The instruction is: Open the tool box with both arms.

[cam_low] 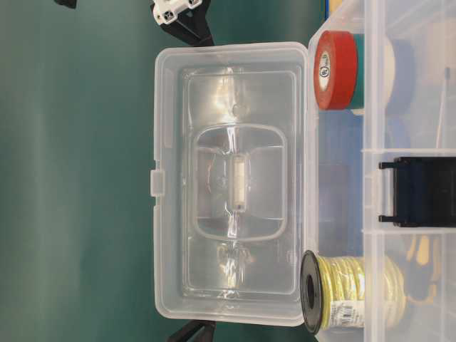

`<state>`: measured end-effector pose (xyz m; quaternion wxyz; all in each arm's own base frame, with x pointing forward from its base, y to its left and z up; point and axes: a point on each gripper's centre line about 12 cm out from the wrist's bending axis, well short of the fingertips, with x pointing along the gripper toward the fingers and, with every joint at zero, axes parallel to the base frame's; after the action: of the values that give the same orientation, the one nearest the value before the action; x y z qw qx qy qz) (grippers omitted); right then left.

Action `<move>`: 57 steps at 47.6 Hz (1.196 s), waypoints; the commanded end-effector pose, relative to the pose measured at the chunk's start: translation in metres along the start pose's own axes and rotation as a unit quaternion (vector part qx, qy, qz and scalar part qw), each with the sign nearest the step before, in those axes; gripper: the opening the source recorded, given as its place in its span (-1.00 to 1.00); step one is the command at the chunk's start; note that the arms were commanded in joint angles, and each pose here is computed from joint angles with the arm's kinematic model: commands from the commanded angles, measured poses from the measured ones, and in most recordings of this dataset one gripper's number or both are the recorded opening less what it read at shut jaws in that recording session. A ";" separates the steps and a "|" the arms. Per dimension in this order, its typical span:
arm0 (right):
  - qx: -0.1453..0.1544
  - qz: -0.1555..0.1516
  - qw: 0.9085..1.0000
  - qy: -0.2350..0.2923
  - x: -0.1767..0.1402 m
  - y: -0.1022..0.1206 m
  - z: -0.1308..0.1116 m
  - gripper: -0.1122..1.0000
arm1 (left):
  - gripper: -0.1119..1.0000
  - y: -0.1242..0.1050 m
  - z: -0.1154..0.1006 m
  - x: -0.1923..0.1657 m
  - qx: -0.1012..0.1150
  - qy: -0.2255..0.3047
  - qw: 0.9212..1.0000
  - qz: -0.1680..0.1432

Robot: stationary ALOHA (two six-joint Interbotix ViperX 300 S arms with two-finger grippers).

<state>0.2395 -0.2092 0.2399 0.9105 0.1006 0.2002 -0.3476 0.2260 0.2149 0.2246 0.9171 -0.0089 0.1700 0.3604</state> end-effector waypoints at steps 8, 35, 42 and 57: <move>0.006 -0.014 1.000 -0.003 -0.011 -0.010 0.001 0.69 | 0.75 0.009 0.006 -0.008 0.000 -0.011 1.000 0.013; 0.018 -0.023 1.000 -0.004 -0.047 -0.015 -0.015 0.69 | 0.75 0.011 -0.007 -0.040 -0.009 -0.011 1.000 0.021; 0.011 0.004 1.000 -0.002 -0.048 0.001 -0.016 0.69 | 0.75 -0.008 -0.009 -0.043 -0.003 -0.008 1.000 -0.014; -0.040 0.132 0.990 0.030 -0.059 0.076 -0.034 0.69 | 0.75 -0.074 -0.012 -0.073 0.033 -0.014 0.989 -0.142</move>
<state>0.2316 -0.1248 0.2348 0.9359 0.1054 0.2276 -0.2474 0.2170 0.1246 0.2208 0.9520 -0.0025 0.1801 0.2474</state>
